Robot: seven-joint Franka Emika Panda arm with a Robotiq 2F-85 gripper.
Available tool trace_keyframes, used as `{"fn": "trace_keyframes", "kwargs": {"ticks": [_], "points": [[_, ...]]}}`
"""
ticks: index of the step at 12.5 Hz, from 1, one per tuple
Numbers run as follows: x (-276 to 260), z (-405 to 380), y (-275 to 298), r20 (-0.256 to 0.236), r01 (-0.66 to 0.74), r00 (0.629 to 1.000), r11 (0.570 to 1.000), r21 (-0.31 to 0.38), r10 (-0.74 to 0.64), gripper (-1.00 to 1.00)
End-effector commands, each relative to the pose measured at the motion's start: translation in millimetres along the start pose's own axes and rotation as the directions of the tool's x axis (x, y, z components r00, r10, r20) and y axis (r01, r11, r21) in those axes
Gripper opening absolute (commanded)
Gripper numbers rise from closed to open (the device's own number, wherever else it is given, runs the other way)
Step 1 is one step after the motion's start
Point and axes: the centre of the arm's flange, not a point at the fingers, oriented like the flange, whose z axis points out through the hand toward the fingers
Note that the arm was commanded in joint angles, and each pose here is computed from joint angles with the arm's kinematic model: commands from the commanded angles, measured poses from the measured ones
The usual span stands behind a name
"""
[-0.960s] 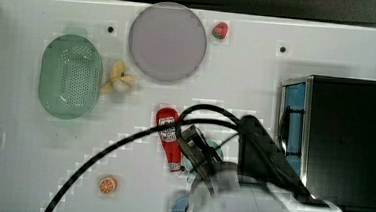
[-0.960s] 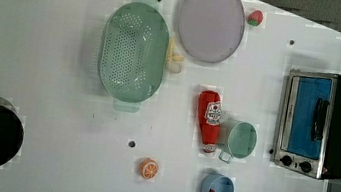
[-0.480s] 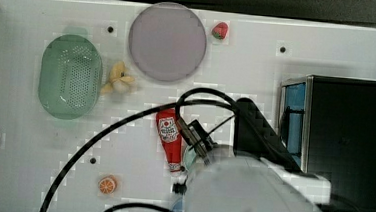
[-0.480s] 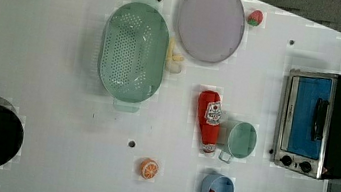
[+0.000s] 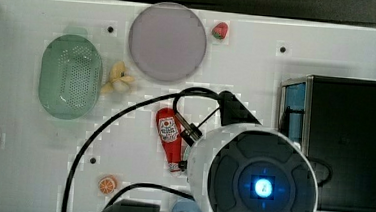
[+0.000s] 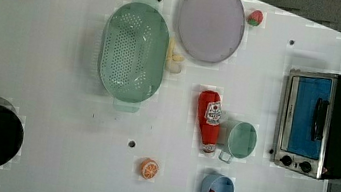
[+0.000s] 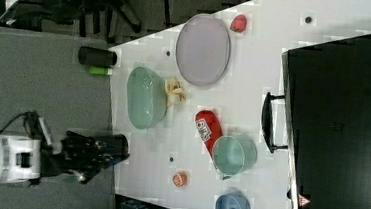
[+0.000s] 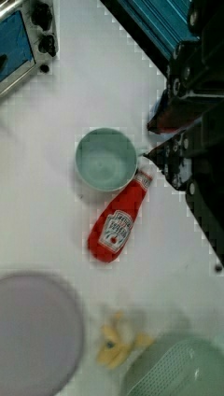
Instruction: Flap open oven.
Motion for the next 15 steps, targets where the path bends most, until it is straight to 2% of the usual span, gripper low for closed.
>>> {"fn": "trace_keyframes", "kwargs": {"ticks": [1, 4, 9, 13, 15], "points": [[20, 7, 36, -0.053, 0.256, 0.965, 0.967, -0.002, -0.256, -0.65], [44, 33, 67, -0.072, 0.384, 0.921, 0.923, -0.015, -0.384, -0.65], [87, 84, 107, -0.132, 0.379, 0.918, 0.925, 0.014, -0.374, -0.65], [125, 125, 127, -0.151, 0.509, 0.849, 0.86, -0.022, -0.507, -0.65], [143, 148, 135, -0.153, 0.521, 0.84, 0.852, -0.043, -0.521, -0.65]]}}
